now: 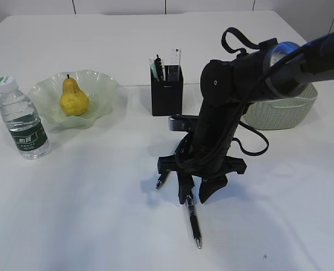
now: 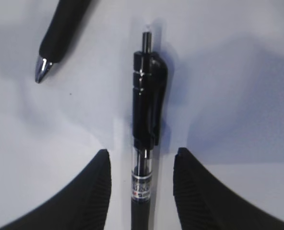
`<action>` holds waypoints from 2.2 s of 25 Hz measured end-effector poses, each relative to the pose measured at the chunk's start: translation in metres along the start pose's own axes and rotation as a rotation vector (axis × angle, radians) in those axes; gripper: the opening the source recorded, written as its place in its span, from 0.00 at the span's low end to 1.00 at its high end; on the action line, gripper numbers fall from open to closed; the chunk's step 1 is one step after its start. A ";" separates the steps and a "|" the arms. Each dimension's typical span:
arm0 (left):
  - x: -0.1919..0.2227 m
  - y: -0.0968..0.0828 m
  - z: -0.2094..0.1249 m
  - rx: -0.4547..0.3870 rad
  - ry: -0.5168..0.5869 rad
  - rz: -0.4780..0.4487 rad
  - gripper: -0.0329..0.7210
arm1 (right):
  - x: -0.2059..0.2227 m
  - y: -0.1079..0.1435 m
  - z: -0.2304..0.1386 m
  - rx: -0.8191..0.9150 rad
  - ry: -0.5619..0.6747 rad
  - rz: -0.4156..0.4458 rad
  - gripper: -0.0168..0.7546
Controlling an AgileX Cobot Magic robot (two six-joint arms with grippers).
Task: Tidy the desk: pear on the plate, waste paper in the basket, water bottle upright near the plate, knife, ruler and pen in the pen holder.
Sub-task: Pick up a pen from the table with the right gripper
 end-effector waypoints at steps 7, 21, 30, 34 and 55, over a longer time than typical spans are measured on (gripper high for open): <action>0.000 0.000 0.000 0.000 0.002 0.000 0.40 | 0.000 -0.002 0.001 -0.010 -0.007 -0.013 0.48; 0.000 0.000 0.000 0.000 0.002 0.000 0.40 | 0.005 0.001 -0.001 -0.031 -0.010 -0.036 0.48; 0.000 0.000 0.000 0.001 0.002 0.002 0.40 | 0.012 -0.003 -0.003 -0.038 0.025 -0.069 0.48; 0.000 0.000 0.000 0.001 0.002 0.004 0.40 | 0.014 -0.007 -0.002 -0.056 0.035 -0.103 0.45; 0.000 0.004 0.000 0.014 0.003 0.036 0.39 | 0.012 -0.019 0.006 -0.127 0.009 -0.229 0.17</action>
Point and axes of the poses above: a point on each arm's last joint axis where the gripper is mounted, x pointing out along that axis toward the gripper, y along the wrist's bending axis when the last joint is at zero, z = x × y, the point moved 3 cm from there along x, pointing out along that axis toward the gripper, and after that the axes turned 10 degrees about x, right-handed, at the moved point
